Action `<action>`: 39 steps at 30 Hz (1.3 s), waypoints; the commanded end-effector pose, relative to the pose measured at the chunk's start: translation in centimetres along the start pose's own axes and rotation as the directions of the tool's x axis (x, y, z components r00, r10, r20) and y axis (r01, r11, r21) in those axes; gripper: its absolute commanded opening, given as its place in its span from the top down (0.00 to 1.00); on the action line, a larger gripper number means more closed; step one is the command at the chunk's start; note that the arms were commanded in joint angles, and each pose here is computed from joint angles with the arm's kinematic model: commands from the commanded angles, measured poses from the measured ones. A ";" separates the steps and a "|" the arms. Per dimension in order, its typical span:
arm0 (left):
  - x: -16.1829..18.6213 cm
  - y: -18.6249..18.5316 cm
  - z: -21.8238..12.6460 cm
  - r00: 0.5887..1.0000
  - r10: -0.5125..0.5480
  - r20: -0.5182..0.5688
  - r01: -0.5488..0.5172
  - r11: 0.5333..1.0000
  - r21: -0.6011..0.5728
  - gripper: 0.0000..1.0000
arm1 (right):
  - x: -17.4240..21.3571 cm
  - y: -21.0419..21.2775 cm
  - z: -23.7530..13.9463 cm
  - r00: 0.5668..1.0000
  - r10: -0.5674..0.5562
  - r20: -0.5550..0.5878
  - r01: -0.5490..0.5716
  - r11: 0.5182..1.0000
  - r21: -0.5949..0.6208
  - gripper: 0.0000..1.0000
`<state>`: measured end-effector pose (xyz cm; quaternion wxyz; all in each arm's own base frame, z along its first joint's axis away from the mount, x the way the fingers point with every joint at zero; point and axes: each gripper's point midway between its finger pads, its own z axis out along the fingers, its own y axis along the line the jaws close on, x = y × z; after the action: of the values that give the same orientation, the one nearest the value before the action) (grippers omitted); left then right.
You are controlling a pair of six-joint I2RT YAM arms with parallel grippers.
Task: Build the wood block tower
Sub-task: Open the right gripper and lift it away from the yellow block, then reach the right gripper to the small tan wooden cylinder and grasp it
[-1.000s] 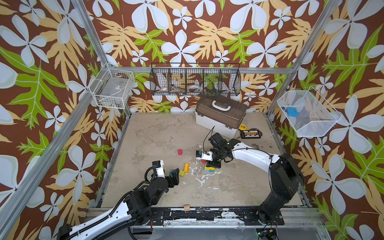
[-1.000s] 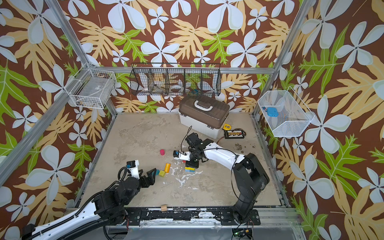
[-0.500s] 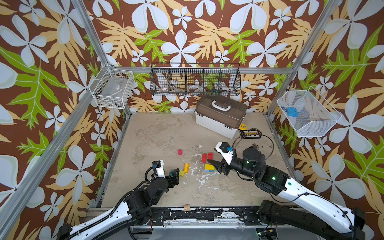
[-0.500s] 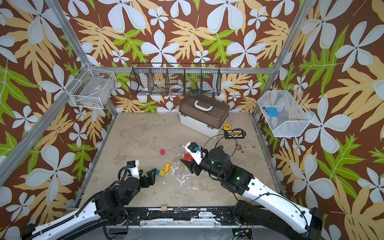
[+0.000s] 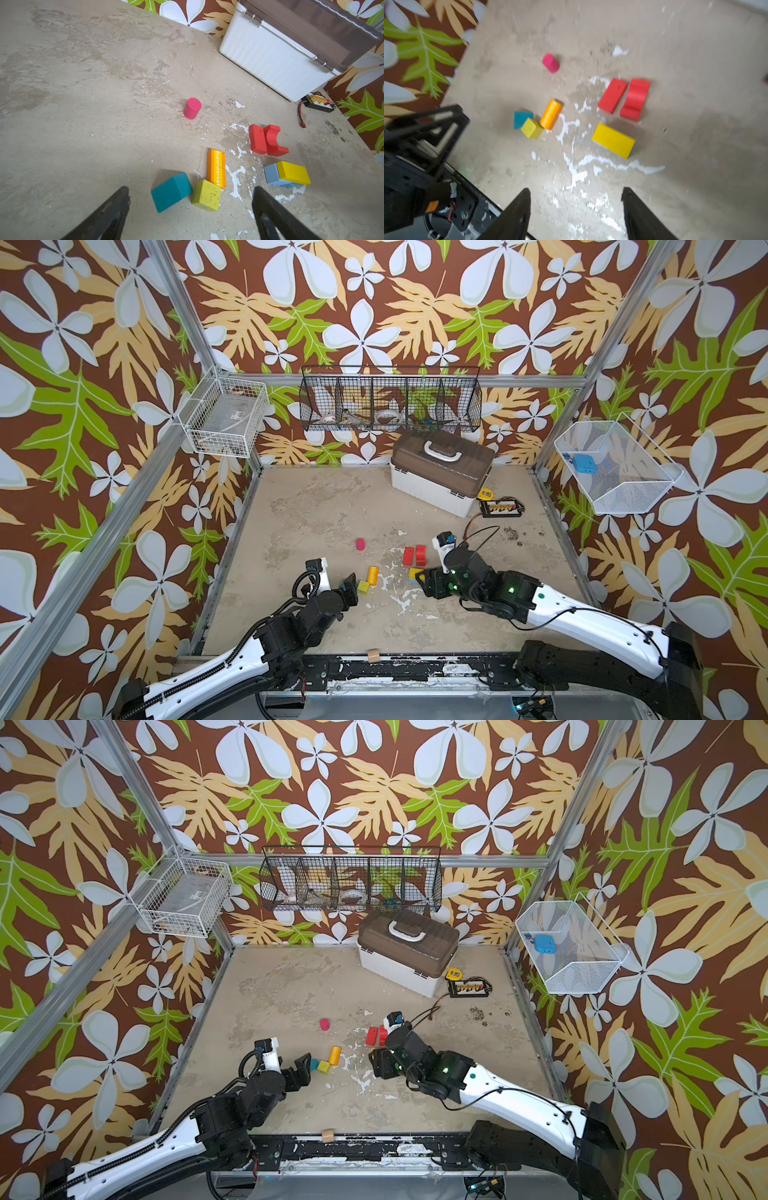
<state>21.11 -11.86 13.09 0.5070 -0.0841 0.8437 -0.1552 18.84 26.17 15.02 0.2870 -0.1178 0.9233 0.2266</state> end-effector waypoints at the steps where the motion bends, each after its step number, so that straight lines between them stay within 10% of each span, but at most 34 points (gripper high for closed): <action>1: -0.5 0.3 -0.1 1.000 -0.019 0.025 0.020 1.000 -0.017 0.07 | 3.4 0.9 0.8 0.997 0.062 -0.042 -0.058 0.995 0.087 0.23; 17: -0.6 0.7 -0.1 0.999 -0.028 0.032 0.030 0.999 -0.036 0.06 | 12.3 11.0 4.6 0.988 -0.030 -0.149 0.035 0.999 0.032 0.30; 39: -0.6 0.6 -0.2 0.999 -0.031 0.034 0.032 0.999 -0.029 0.07 | 15.9 11.7 8.9 0.971 -0.064 -0.230 0.086 0.993 0.084 0.45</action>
<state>21.20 -11.37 13.36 0.5131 -0.1015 0.8381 -0.1550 6.10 39.60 3.47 0.1910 -0.1672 0.9533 0.1639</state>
